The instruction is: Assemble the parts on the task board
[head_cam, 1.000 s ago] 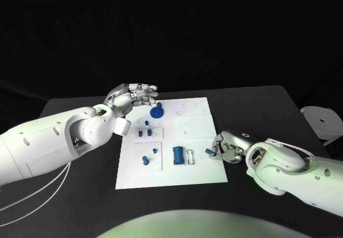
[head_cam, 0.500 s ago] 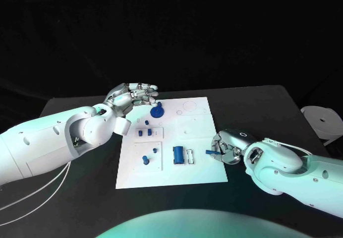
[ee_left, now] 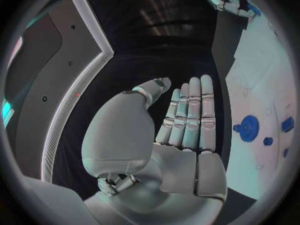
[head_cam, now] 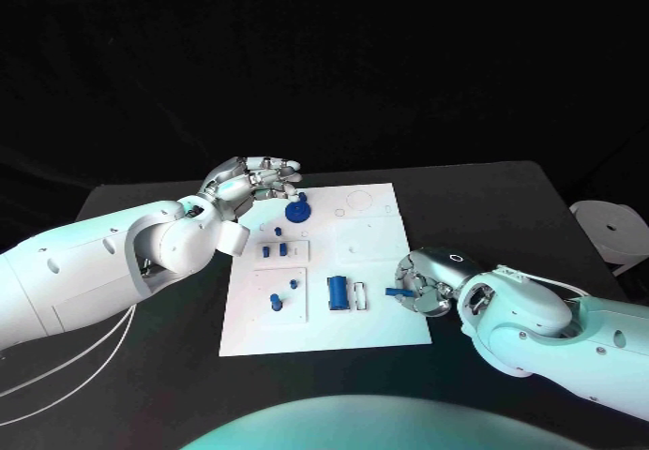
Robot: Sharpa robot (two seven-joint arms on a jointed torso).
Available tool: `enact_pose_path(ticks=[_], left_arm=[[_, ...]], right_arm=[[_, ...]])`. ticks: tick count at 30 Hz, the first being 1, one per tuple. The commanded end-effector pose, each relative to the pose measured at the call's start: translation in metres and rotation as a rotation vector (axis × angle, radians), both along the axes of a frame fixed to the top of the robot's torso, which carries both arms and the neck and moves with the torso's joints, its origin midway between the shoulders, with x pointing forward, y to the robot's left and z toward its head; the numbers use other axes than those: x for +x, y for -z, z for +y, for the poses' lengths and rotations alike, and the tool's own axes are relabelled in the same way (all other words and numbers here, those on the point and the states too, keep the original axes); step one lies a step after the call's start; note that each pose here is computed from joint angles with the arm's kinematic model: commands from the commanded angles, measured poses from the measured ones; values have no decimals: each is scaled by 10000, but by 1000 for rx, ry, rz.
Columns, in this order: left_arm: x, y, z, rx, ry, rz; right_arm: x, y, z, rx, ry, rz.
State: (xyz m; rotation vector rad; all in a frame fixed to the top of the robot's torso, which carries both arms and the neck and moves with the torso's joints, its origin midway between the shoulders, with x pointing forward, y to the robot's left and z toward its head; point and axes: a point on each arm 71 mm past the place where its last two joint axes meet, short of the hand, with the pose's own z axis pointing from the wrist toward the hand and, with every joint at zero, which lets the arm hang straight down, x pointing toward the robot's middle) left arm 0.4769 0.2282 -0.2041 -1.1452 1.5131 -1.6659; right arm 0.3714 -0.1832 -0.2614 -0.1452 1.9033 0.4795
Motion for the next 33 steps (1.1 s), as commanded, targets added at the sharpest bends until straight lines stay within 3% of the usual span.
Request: enact_pose_path(ticks=[1, 10, 20, 33], left_arm=[[-6, -10, -31, -8, 19, -7], [-9, -11, -42, -10, 22, -6], [-14, -14, -48, -10, 24, -6], [-16, -14, -51, -10, 27, -4]], right_arm=[[-8, -81, 70, 58, 12, -32], [-9, -106, 205, 155, 31, 6], [5, 35, 316, 177, 44, 107], [3, 149, 425, 162, 40, 179]])
